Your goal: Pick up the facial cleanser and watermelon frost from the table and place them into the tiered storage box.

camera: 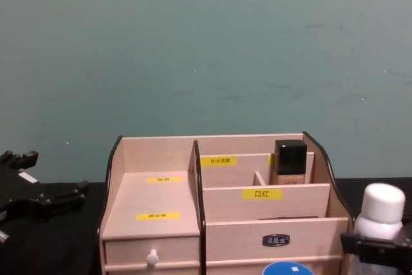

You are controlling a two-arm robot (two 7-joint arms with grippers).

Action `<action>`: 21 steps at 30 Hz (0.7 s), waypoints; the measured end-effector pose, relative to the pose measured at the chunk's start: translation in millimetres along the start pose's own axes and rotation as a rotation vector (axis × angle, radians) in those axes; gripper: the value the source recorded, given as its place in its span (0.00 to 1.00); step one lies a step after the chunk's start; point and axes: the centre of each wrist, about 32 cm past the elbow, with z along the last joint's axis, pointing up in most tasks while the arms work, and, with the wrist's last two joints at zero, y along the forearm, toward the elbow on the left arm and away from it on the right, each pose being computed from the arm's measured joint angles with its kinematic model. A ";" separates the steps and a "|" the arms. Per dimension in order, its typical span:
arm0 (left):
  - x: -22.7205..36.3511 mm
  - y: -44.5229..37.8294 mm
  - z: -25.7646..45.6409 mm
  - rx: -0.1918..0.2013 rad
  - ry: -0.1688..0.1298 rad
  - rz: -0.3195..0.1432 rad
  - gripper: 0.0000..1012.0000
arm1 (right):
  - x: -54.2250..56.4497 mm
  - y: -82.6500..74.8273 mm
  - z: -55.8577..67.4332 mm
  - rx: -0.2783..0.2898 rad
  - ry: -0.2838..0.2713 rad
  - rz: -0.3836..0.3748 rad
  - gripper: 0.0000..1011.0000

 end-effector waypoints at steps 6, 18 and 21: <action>0.0 0.0 0.0 0.000 0.000 0.000 1.00 | 1.4 -0.3 -1.8 0.008 0.023 0.012 0.60; 0.0 0.0 0.0 0.000 0.000 0.000 1.00 | -0.4 -5.5 14.3 0.026 0.025 0.043 0.60; 0.0 0.0 0.0 0.000 0.000 0.000 1.00 | -1.7 -6.9 23.2 0.025 0.008 0.053 0.60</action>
